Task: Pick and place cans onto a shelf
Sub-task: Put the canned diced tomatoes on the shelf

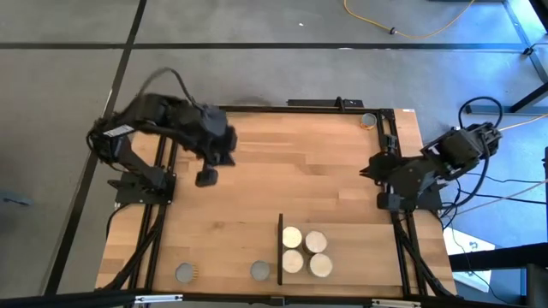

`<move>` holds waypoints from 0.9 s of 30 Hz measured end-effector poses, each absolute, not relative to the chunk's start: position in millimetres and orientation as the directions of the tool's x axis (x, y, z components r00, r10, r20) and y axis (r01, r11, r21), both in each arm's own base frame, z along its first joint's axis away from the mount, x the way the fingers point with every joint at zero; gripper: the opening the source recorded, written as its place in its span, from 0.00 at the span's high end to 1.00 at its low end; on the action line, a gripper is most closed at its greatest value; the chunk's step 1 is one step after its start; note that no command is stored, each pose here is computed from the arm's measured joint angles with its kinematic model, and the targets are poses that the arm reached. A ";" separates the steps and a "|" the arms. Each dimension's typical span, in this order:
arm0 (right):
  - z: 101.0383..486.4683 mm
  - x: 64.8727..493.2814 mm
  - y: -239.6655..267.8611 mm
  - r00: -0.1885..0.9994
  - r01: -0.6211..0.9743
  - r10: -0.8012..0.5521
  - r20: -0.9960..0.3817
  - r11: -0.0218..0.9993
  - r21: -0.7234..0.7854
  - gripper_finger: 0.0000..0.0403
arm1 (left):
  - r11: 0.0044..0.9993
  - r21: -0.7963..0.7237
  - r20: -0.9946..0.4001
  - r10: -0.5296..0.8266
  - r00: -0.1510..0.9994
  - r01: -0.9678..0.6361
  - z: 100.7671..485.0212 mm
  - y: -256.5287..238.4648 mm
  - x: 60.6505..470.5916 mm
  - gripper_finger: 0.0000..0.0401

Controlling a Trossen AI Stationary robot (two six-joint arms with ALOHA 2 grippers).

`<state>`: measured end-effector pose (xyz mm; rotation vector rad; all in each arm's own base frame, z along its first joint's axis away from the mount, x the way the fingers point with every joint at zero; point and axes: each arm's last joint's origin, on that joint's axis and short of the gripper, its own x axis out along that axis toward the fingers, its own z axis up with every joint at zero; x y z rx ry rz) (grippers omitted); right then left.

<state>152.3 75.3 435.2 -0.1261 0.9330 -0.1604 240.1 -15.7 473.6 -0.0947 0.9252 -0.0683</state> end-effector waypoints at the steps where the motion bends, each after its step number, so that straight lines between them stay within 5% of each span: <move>1: 434.8 149.6 73.4 0.589 0.088 -0.197 -0.784 0.980 -0.181 0.93 | 0.993 -0.116 -0.810 -0.107 0.576 0.022 464.9 -20.6 242.9 1.00; 8: 438.6 136.1 65.0 0.616 0.094 -0.194 -0.764 0.980 -0.174 0.93 | 0.976 -0.204 -0.723 -0.199 0.662 0.070 422.8 -55.1 274.3 1.00; 17: 444.7 121.7 56.3 0.648 0.087 -0.177 -0.741 0.983 -0.159 0.93 | 0.953 -0.302 -0.760 -0.266 0.593 0.041 356.6 -95.5 287.2 1.00; 27: 445.5 120.8 55.1 0.657 0.097 -0.198 -0.728 0.979 -0.178 0.93 | 0.912 -0.409 -0.752 -0.313 0.581 -0.038 341.4 -110.5 286.2 1.00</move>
